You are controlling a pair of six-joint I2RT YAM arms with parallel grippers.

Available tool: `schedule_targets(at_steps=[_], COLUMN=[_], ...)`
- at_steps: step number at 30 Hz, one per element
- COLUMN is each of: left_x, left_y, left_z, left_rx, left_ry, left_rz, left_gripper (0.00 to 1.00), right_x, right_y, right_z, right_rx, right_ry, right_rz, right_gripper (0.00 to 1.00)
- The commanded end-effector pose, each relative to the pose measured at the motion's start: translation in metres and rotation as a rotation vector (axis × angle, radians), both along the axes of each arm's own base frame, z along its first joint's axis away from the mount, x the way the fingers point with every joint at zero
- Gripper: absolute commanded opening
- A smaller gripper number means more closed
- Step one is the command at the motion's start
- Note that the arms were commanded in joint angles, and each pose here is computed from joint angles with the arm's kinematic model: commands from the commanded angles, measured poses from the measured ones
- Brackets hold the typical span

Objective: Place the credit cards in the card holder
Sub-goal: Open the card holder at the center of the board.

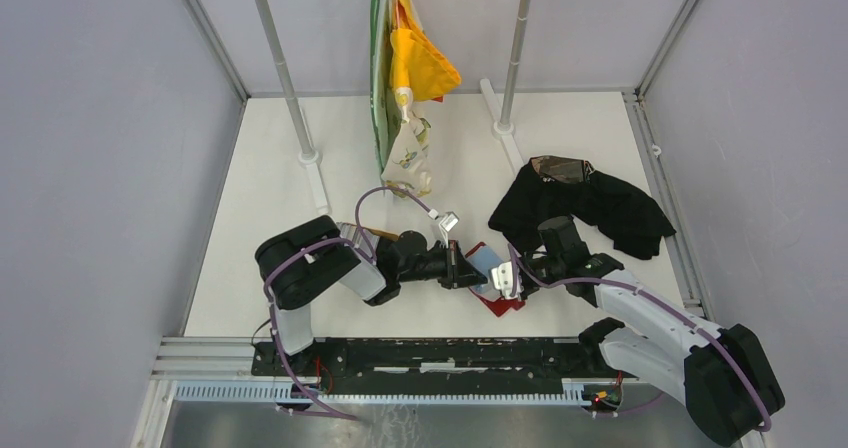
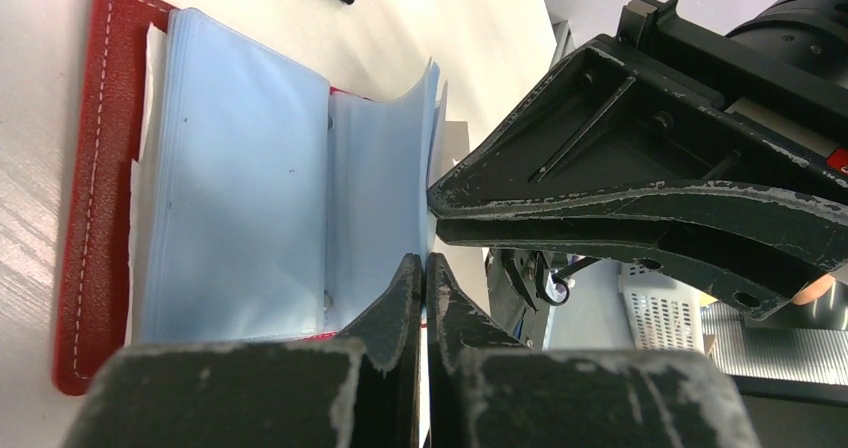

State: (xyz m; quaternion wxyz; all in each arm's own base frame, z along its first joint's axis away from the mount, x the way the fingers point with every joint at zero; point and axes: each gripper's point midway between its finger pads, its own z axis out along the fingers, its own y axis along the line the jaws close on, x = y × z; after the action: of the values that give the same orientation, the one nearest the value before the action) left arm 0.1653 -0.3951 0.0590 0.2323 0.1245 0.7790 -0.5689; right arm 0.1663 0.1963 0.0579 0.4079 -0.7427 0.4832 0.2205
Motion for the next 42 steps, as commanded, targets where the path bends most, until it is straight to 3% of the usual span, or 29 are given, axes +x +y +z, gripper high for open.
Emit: schedule_targets(at_steps=[1,13,17,21,26,29,42], left_x=[0.004,0.005,0.007,0.008,0.011,0.013,0.024], left_y=[-0.003,-0.001,-0.001,-0.001,0.0,0.001,0.012], left_z=[0.016,0.009,0.006,0.001,-0.002,-0.002,-0.005], left_rx=[-0.077,-0.059,-0.047,-0.024,-0.001,0.008,0.035], left_ry=[-0.007,-0.002,-0.004,-0.008,-0.016,-0.018,-0.009], left_rz=[0.005,0.012,0.015,0.018,0.029,0.04,0.113], left_gripper=[0.04,0.18,0.19,0.16,0.04,0.03,0.02], right_x=[-0.004,-0.007,-0.007,-0.009,-0.013,-0.019,-0.035], right_y=[0.0,-0.001,-0.002,-0.002,-0.003,-0.003,-0.004], right_z=[-0.003,-0.01,-0.012,-0.014,-0.015,-0.015,-0.016], right_rx=[-0.009,-0.034,-0.042,-0.05,-0.059,-0.059,-0.06], right_ry=[0.009,0.026,0.031,0.039,0.048,0.058,0.091], right_rz=[0.013,0.018,0.021,0.029,0.049,0.079,0.152], right_gripper=[0.24,0.21,0.21,0.21,0.26,0.31,0.35])
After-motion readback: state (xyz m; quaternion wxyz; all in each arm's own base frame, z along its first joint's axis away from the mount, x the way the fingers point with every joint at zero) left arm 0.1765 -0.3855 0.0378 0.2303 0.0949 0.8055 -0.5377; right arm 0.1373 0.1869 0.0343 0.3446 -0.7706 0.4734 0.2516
